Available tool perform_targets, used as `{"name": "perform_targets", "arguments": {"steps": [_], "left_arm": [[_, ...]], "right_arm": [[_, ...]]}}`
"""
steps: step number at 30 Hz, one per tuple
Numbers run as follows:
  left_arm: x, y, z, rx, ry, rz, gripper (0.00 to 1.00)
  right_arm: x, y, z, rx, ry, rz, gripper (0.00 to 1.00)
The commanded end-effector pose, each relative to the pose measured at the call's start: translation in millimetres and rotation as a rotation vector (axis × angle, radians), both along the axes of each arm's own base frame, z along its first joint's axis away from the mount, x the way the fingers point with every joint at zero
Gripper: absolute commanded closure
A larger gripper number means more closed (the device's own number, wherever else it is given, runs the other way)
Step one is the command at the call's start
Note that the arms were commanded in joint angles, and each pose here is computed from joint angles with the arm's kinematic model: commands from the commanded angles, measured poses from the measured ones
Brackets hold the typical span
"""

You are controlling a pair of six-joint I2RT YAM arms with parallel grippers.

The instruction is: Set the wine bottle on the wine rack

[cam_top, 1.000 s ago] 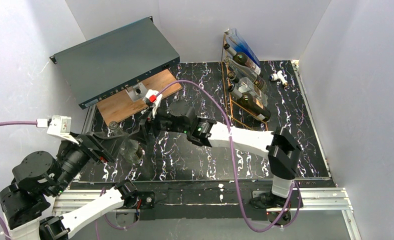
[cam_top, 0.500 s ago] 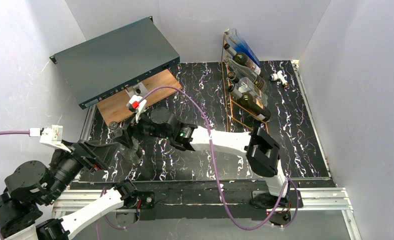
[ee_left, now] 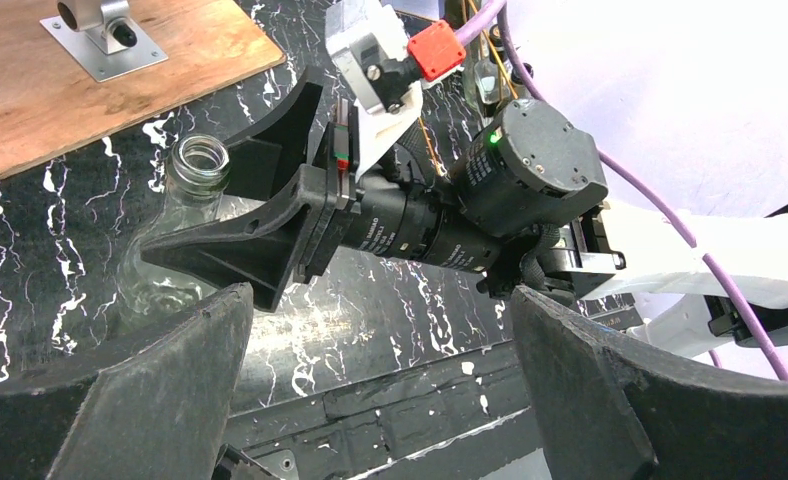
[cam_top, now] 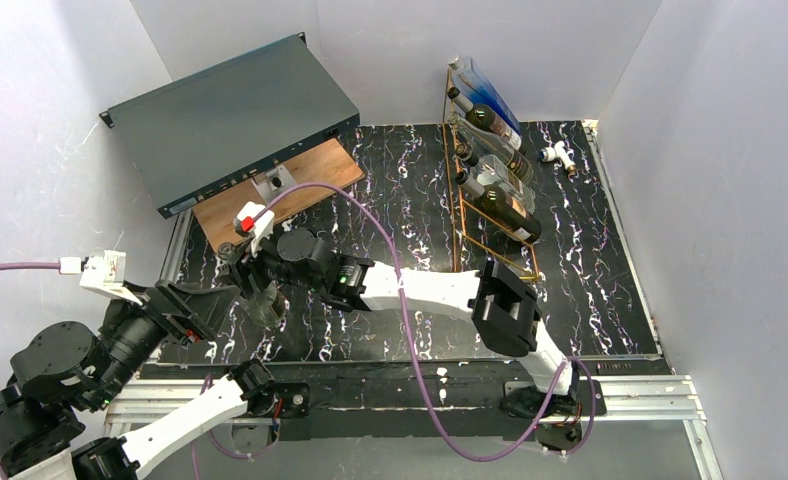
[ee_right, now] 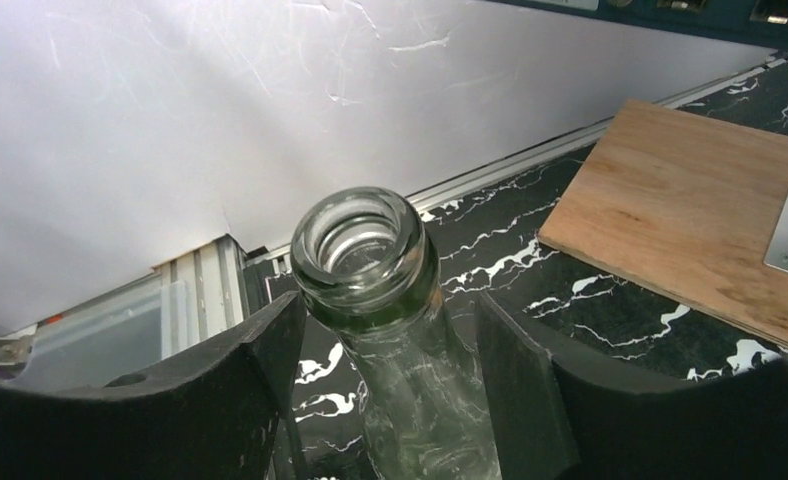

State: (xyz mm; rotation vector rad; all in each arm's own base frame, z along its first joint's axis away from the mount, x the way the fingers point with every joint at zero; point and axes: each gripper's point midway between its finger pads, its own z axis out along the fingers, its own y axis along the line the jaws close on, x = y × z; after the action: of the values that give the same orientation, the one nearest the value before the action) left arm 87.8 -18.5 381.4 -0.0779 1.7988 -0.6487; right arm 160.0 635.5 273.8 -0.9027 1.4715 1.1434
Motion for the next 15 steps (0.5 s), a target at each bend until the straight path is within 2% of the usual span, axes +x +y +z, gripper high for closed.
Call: {"name": "perform_targets", "arguments": {"steps": [1, 6, 15], "left_arm": [[2.6, 4.7, -2.5, 0.007, 0.01, 0.037, 0.01], [5.3, 1.9, -3.4, 0.019, 0.02, 0.038, 0.01], [8.2, -1.5, -4.6, 0.031, 0.029, 0.037, 0.01]], "right_arm": [[4.9, 3.2, 26.3, 0.051, -0.04, -0.04, 0.33], [4.4, 4.3, 20.9, 0.04, -0.03, -0.04, 0.51], [3.0, -6.8, 44.8, 0.08, -0.055, -0.043, 0.94]]}}
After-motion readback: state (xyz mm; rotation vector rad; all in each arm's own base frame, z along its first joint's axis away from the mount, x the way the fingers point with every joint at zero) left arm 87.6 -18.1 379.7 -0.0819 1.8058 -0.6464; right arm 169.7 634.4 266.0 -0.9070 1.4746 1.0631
